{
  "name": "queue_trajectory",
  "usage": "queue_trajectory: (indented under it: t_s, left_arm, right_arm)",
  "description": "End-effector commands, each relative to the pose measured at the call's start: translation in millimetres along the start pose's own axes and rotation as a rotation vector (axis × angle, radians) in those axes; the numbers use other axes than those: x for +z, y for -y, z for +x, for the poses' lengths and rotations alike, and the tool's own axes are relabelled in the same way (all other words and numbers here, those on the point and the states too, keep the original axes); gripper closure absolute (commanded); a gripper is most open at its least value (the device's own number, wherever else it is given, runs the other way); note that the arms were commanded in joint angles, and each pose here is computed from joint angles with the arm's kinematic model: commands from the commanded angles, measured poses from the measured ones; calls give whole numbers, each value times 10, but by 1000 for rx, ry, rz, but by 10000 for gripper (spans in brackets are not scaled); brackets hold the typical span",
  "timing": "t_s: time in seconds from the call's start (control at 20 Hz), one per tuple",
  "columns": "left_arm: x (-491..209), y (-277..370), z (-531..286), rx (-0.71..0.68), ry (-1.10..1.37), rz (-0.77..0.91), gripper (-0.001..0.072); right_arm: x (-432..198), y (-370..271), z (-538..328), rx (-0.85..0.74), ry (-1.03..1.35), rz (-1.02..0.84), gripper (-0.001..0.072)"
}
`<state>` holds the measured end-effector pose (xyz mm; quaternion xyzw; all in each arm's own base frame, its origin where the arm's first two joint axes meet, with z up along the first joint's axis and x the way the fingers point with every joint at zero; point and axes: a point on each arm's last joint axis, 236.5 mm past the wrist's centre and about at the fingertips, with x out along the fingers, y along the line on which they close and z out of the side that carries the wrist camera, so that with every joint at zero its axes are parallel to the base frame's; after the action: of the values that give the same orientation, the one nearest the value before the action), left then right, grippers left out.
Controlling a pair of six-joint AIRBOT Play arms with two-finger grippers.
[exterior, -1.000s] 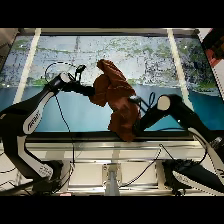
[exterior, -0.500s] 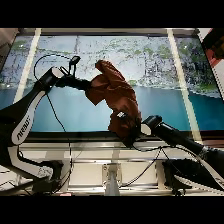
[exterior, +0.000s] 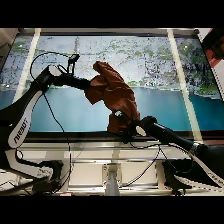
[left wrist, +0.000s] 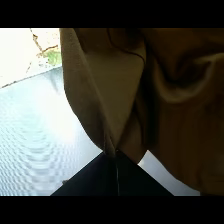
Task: Fold the clothes and pants, and hang the long-sleeved shirts on hangers.
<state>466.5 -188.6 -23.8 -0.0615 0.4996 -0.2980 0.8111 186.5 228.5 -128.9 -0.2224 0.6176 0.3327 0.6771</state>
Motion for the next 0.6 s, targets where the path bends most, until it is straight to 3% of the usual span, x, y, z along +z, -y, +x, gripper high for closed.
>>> queue_trajectory:
  t_s: [0.0, 0.35, 0.55]
  left_arm:
    - [28, -30, -80, 6, 9, 0, 687]
    - [395, -649, -1287, 246, 199, 25, 688]
    - [158, -794, -1975, 329, 175, 4, 688]
  right_arm:
    - [-122, 8, -145, -11, -71, -3, 697]
    - [493, 692, -1326, -143, 261, 222, 697]
    - [759, 1265, -2280, -221, 547, 386, 697]
